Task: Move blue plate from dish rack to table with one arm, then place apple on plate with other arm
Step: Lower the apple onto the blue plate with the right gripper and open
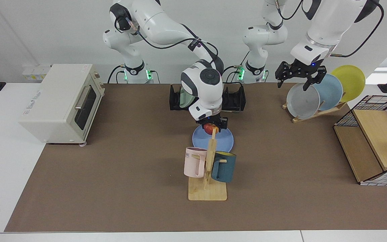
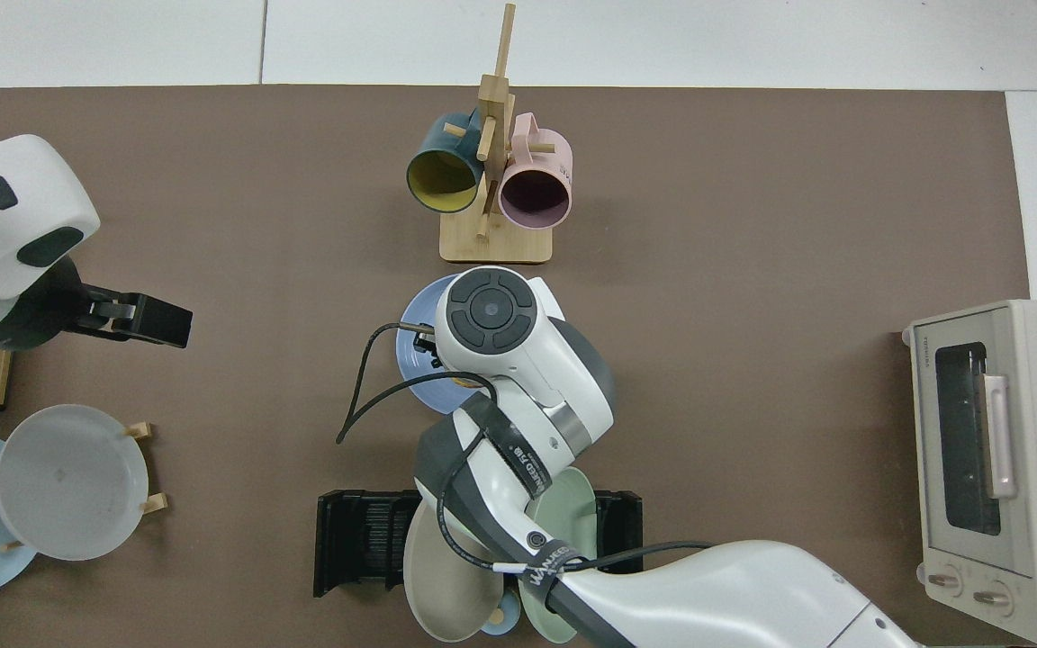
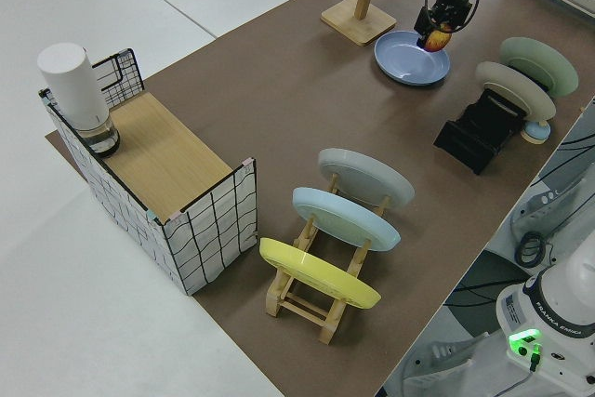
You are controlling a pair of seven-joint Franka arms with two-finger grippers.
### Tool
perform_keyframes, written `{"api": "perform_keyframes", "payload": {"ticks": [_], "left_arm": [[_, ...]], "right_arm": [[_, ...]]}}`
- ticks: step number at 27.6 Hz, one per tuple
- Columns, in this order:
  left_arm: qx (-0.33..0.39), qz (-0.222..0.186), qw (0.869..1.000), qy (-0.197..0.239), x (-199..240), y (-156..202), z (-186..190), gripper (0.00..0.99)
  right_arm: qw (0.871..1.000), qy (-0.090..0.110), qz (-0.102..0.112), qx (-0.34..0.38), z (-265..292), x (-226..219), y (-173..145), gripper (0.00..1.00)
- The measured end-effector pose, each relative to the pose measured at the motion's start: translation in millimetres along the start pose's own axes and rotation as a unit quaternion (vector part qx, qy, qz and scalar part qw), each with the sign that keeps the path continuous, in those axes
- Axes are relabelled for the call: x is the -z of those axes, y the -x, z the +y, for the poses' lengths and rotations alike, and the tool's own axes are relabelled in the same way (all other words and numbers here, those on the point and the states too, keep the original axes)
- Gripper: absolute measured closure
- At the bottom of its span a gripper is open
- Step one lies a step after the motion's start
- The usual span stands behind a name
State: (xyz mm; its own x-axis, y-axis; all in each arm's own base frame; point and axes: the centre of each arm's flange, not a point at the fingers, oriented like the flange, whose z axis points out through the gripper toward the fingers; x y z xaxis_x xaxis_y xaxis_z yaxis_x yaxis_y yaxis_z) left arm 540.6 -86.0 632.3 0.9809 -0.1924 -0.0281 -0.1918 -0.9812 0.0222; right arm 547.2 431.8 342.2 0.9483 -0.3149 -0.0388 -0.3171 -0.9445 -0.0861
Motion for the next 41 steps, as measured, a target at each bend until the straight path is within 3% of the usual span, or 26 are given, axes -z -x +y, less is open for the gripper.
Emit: {"api": "perform_keyframes", "payload": {"ticks": [10, 20, 24, 28, 35, 41], "left_arm": [[0.0, 0.0, 1.0, 0.0, 0, 0, 0, 0.0], [0.0, 0.0, 1.0, 0.0, 0, 0, 0, 0.0], [0.0, 0.0, 1.0, 0.0, 0, 0, 0, 0.0], [0.0, 0.0, 1.0, 0.0, 1, 0, 0, 0.0], [0.0, 0.001, 1.0, 0.0, 1, 0, 0, 0.0], [0.0, 0.001, 1.0, 0.0, 1, 0, 0, 0.0]], "right_arm": [[1.0, -0.002, 0.005, 0.001, -1, -24, -5, 0.18], [1.0, 0.009, -0.001, 0.001, 2, -45, -6, 0.18], [1.0, 0.008, -0.001, 0.003, 0, -45, -5, 0.02], [1.0, 0.009, 0.0, 0.005, -1, -42, -3, 0.0], [1.0, 0.019, 0.0, 0.004, -2, -12, -7, 0.0], [1.0, 0.0, 0.019, -0.001, 0, 45, -16, 0.0]]}}
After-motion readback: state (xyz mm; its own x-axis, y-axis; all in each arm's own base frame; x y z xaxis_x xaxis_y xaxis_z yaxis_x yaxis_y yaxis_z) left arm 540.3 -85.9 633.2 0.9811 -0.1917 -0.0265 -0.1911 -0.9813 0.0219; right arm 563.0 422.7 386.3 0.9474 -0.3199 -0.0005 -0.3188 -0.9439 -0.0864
